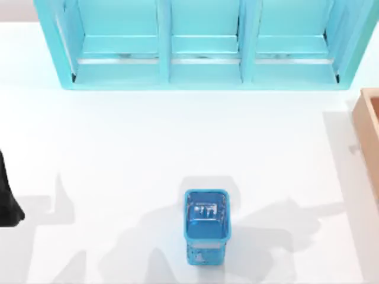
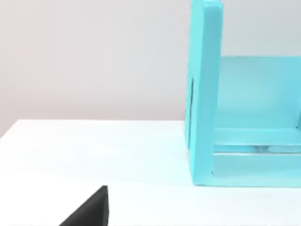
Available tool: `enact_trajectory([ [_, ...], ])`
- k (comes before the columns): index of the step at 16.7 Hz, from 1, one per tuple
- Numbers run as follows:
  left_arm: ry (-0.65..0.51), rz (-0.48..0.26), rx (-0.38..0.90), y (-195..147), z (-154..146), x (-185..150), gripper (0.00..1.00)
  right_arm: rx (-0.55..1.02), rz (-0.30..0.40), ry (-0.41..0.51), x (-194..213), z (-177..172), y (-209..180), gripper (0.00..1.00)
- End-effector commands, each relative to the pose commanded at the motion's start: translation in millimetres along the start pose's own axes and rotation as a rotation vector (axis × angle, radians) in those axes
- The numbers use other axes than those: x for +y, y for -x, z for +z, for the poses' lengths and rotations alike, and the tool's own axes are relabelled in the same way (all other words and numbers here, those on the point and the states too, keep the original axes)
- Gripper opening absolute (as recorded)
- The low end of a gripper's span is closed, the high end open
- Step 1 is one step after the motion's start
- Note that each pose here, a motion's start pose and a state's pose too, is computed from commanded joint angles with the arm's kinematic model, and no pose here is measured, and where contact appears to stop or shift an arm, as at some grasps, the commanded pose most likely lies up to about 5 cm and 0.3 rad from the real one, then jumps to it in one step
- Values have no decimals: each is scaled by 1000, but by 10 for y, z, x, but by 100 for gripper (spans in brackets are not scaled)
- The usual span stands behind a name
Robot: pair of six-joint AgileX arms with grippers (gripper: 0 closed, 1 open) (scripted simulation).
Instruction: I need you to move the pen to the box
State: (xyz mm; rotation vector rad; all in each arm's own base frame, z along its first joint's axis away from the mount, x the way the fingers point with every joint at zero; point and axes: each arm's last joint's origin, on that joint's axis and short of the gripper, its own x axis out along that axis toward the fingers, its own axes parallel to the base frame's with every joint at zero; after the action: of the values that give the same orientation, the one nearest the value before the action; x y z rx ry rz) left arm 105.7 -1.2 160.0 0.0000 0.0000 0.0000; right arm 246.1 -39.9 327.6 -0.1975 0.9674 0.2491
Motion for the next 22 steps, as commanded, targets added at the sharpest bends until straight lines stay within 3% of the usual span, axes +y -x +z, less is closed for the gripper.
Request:
enact_trajectory([
  [3,0,0,0,0,0,0,100,39,-52,-19,-158,-27,127,0],
  [8,0,0,0,0,0,0,100,38,-54,-19,-155,-32,125,0],
  [15,0,0,0,0,0,0,100,39,-58,-16,-159,-218,-414,0],
  [20,0,0,0,0,0,0,100,40,-55,-20,-155,-247,-476,0],
  [22,0,0,0,0,0,0,100,40,-55,-20,-155,-247,-476,15],
])
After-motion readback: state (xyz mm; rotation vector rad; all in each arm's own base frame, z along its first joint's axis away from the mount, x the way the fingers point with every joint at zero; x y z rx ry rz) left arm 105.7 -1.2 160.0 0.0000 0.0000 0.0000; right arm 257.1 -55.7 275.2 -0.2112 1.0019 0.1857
